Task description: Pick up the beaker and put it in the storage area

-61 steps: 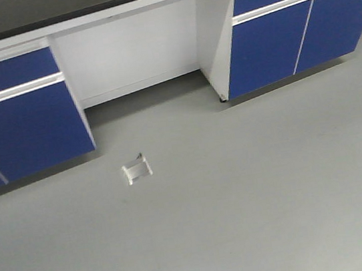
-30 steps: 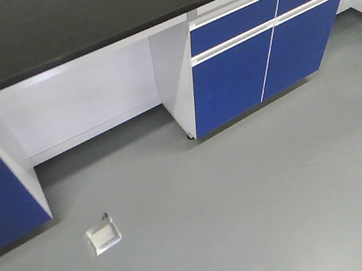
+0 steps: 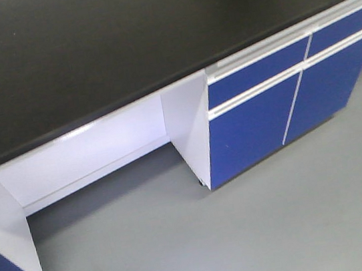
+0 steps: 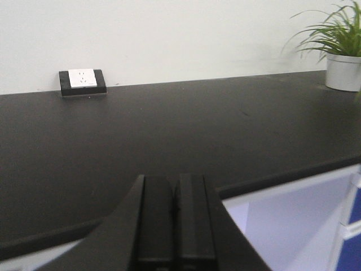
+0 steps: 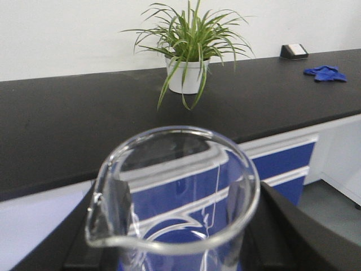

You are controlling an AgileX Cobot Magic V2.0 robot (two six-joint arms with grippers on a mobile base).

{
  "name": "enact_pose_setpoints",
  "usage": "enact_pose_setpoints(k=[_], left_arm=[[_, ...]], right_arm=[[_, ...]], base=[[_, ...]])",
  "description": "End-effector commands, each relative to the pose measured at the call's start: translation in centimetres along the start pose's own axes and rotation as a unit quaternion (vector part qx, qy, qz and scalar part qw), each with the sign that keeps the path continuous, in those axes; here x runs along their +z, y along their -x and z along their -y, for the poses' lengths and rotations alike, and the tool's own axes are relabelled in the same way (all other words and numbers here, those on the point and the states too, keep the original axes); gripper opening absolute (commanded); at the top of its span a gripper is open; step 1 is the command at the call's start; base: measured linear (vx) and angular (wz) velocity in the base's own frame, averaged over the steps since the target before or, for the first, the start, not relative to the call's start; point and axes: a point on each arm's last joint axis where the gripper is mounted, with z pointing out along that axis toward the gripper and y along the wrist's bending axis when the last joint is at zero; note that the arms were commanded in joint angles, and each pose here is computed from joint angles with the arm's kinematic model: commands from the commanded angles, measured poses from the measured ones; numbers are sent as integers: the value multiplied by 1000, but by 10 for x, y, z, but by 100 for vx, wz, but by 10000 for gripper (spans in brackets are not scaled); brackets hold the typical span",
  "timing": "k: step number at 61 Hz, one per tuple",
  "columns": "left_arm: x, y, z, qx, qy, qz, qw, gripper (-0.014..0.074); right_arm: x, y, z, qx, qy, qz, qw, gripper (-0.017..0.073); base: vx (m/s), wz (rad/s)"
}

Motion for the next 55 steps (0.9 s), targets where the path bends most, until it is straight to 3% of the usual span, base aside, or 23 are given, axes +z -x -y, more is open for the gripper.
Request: enact_pose_setpoints(k=[1, 55], left_arm=[[0, 1, 2, -6, -14, 38, 999, -8], [0, 1, 2, -6, -14, 38, 999, -8]], right_arm=[[-2, 17, 0, -5, 1, 55, 998, 0], [-2, 17, 0, -5, 1, 55, 998, 0]], base=[[47, 11], [33, 38]])
